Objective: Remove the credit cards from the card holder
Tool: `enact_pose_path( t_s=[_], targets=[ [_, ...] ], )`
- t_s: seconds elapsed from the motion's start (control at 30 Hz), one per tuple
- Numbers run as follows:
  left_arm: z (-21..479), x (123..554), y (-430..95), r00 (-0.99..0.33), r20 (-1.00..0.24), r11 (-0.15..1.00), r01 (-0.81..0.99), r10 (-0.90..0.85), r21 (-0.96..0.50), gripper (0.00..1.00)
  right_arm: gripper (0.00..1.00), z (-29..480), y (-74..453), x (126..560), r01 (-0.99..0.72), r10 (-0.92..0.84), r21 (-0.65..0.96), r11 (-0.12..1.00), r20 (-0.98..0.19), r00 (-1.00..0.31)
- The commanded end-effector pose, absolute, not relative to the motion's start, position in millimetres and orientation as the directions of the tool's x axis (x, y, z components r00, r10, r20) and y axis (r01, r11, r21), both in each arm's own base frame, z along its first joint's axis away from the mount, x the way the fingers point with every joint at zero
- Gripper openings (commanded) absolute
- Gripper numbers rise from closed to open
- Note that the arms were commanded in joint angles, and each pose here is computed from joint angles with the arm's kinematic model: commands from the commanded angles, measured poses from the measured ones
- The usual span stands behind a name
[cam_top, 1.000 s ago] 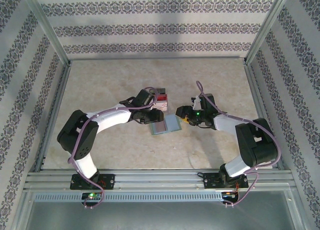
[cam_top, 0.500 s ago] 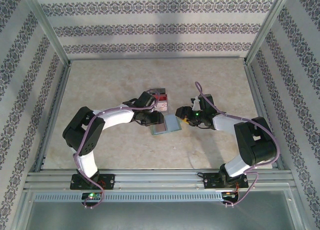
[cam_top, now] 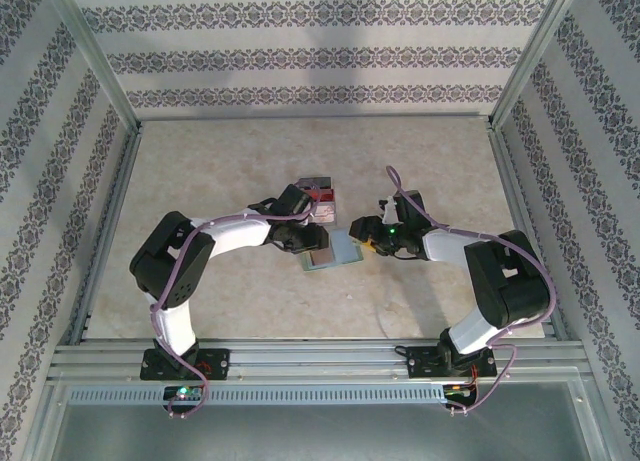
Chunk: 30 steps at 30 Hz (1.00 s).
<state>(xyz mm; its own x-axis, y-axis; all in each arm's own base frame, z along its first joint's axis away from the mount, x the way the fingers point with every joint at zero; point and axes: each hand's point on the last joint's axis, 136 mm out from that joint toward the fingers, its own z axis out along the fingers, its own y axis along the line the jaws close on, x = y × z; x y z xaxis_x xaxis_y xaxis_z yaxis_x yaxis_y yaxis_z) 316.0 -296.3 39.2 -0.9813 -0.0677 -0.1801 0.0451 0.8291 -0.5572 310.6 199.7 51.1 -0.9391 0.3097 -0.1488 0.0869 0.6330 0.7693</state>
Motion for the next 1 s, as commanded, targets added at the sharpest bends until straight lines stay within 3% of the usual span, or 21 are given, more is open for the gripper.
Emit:
enact_pose_path(
  t_s=[0.0,0.43,0.97],
  targets=[
    [41,320,-317,-0.982,-0.176,0.792,0.055,-0.067,-0.608,0.41,0.58,48,205,305,0.082,0.285,0.773,0.629,-0.131,-0.950],
    [54,343,-353,-0.977,-0.204,0.729,0.093,-0.065,-0.678,0.36,0.54,52,201,303,0.101,0.323,0.795,0.598,-0.123,-0.938],
    [55,345,-376,-0.979,-0.201,0.712,0.120,-0.029,-0.691,0.33,0.26,47,178,300,0.144,0.378,0.799,0.584,-0.110,-0.919]
  ],
)
